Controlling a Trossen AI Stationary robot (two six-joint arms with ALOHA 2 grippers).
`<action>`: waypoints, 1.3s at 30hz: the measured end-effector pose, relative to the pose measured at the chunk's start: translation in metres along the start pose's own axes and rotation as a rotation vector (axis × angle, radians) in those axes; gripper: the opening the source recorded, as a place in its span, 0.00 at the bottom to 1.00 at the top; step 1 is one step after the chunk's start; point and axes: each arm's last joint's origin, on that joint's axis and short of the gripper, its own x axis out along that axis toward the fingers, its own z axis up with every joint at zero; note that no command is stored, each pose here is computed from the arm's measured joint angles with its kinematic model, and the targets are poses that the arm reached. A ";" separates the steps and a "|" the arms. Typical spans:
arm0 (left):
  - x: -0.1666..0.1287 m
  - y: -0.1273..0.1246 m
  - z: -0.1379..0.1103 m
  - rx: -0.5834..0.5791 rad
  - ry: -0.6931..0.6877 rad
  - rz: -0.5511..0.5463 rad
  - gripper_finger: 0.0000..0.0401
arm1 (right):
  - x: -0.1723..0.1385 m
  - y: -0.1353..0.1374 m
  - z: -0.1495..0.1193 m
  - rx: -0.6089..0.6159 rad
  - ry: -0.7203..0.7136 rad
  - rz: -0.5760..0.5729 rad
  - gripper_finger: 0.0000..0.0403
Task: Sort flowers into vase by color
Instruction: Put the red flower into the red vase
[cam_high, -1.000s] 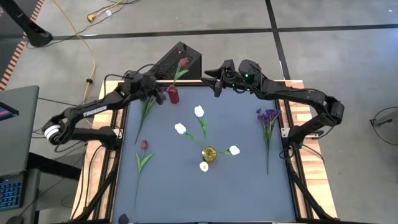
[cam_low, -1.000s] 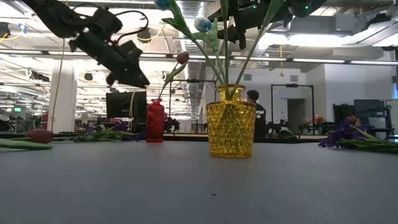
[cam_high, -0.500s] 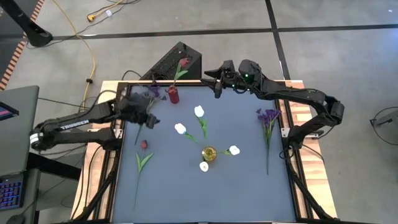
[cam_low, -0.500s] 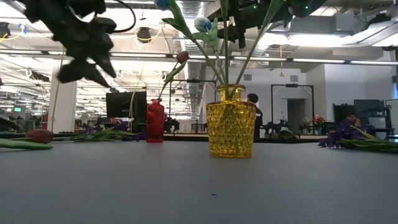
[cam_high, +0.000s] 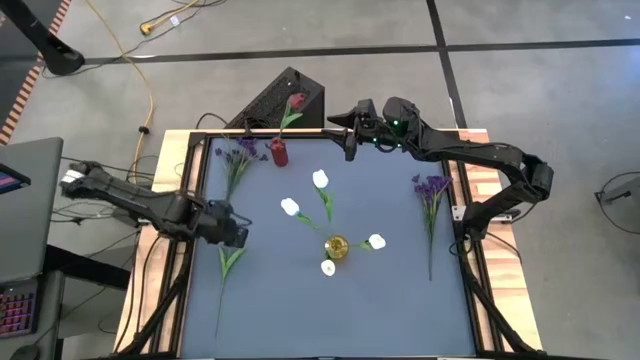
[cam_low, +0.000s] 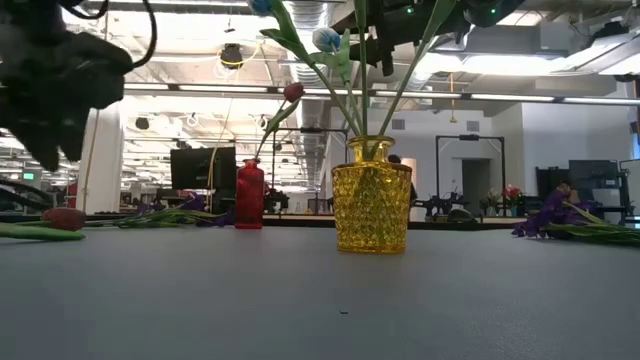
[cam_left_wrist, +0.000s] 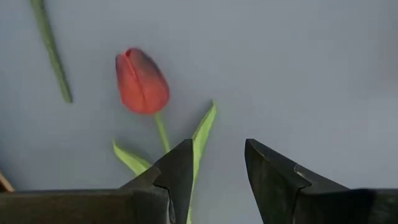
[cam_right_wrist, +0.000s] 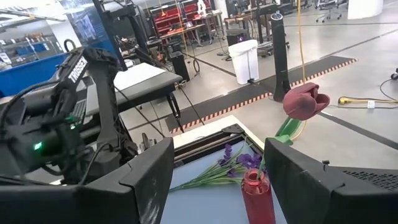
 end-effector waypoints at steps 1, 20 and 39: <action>0.002 -0.001 -0.002 0.000 0.003 0.011 0.33 | 0.000 0.000 0.000 0.000 0.000 0.000 0.69; 0.049 -0.006 -0.019 0.050 0.009 0.289 0.33 | 0.000 -0.001 -0.005 0.009 0.053 -0.001 0.69; 0.065 -0.003 -0.019 0.051 -0.039 0.223 0.08 | 0.001 0.004 -0.007 0.010 0.067 0.019 0.69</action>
